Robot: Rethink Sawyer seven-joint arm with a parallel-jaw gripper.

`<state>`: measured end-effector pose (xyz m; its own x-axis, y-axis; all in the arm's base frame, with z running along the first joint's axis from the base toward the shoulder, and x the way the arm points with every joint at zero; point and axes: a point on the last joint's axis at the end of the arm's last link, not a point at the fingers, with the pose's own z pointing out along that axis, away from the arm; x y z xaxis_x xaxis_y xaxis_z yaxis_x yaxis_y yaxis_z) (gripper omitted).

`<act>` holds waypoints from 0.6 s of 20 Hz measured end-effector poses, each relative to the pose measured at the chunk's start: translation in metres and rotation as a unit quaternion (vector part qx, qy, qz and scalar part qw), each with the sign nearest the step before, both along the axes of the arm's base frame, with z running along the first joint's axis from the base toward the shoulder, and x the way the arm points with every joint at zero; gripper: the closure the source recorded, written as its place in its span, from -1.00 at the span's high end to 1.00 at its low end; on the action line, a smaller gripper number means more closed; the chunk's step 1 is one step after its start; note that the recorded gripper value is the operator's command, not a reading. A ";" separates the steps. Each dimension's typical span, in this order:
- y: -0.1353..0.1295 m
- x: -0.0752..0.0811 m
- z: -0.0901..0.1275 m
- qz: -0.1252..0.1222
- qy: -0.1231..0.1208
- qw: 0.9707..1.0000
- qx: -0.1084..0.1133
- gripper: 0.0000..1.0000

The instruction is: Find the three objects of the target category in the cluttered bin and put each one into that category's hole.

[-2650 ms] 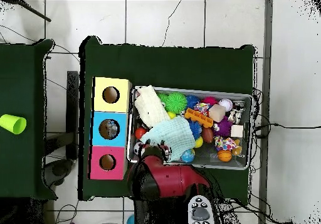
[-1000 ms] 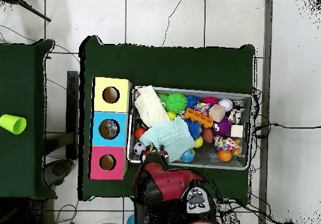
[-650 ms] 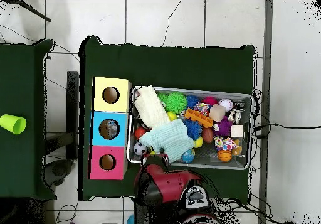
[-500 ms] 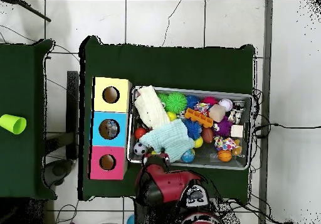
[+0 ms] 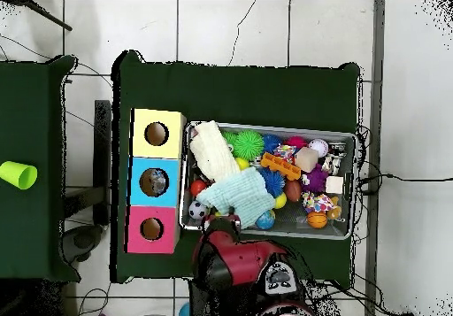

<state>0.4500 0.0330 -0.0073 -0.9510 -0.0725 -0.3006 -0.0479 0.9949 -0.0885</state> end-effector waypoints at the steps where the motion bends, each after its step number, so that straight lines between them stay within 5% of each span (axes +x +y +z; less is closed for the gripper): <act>1: -0.002 0.002 0.002 -0.001 -0.002 1.000 0.001 1.00; 9: -0.031 0.020 0.037 -0.026 -0.006 1.000 0.012 1.00; 10: -0.048 0.025 0.052 -0.045 -0.003 0.999 0.015 -1.00; 12: -0.049 0.025 0.054 -0.047 -0.003 0.999 0.015 -1.00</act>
<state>0.4754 -0.0162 0.0464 -0.9514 0.0257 -0.3069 0.0460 0.9972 -0.0591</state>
